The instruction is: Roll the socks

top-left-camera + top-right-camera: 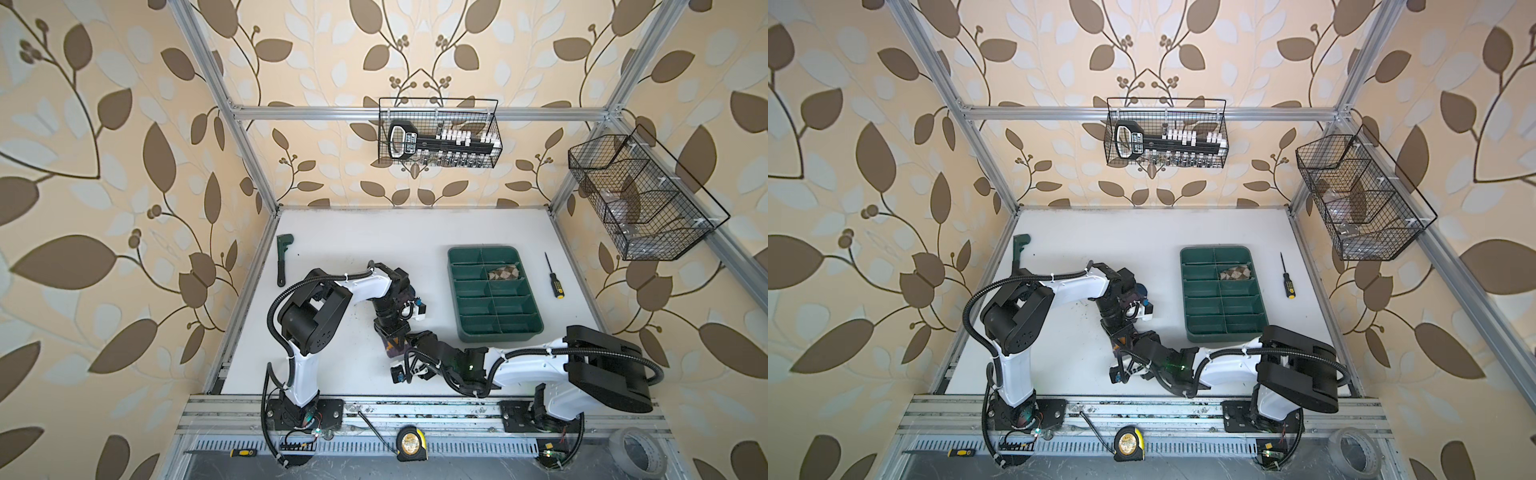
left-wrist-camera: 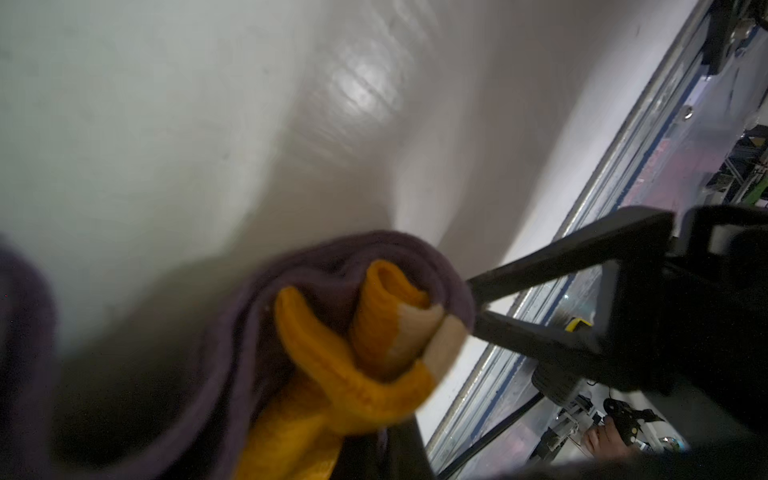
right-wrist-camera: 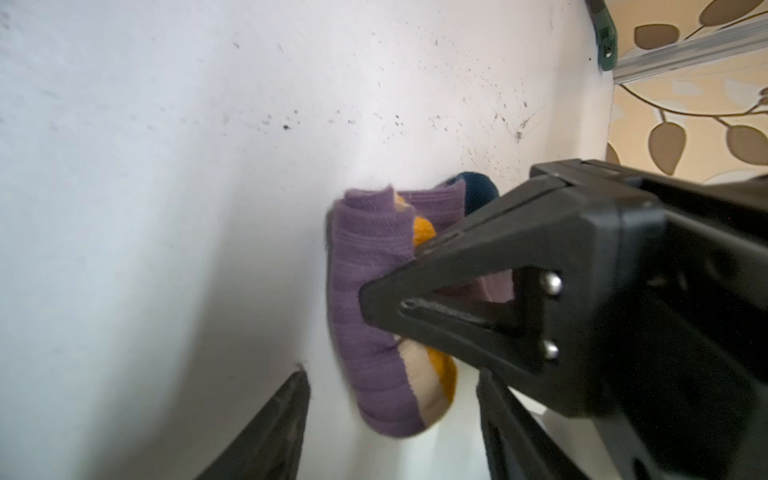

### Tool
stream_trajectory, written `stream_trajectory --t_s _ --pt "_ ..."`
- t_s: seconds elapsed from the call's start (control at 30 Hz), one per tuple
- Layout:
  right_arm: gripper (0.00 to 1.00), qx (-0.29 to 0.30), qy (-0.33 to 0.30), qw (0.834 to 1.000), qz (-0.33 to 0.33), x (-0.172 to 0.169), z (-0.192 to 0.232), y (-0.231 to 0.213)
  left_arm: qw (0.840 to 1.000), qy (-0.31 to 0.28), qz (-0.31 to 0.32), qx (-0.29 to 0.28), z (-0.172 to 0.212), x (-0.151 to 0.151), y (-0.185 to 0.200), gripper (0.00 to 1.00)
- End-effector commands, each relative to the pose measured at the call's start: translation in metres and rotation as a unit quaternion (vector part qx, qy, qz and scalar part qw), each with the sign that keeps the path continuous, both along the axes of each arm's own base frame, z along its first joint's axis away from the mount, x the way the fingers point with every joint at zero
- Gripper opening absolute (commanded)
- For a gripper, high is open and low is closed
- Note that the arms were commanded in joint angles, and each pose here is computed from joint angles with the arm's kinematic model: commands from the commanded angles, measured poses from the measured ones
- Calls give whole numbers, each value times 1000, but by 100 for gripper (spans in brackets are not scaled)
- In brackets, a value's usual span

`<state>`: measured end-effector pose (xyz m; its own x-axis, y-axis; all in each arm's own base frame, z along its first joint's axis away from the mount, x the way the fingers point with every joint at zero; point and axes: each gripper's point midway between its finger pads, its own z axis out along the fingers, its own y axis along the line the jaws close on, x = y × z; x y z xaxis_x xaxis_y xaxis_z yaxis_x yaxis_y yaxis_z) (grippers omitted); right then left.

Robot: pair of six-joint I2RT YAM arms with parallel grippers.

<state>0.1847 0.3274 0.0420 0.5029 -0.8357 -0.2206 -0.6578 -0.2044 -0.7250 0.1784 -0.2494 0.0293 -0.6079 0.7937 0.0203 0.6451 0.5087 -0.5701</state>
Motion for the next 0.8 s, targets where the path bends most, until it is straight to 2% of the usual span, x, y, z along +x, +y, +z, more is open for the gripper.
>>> stream_trajectory --t_s 0.0,0.3,0.4,0.43,0.47,0.6,0.7,0.77 --pt "58 11 9 1000 13 7 -4 13 1000 14 -10 4 0 -7 1 0" --pt "22 -33 61 998 -2 5 -33 3 999 -6 -11 -32 14 -5 -7 0" --pt "3 -53 74 996 2 1 -38 -1 999 -18 -10 -46 20 -3 -10 0" --pt "0 -60 78 995 2 -1 -39 -3 998 -24 -8 -50 22 -2 -10 0" --pt "0 -69 84 994 0 -2 -39 -6 998 -33 -8 -56 26 -1 -12 0" --pt "0 -94 126 988 -8 -12 -34 -16 988 -119 5 -101 53 12 -15 22" --pt "0 -121 179 976 -23 -25 -31 -29 968 -211 22 -136 81 23 -14 35" --pt "0 -144 209 967 -32 -35 -29 -42 949 -276 38 -149 106 31 -6 38"
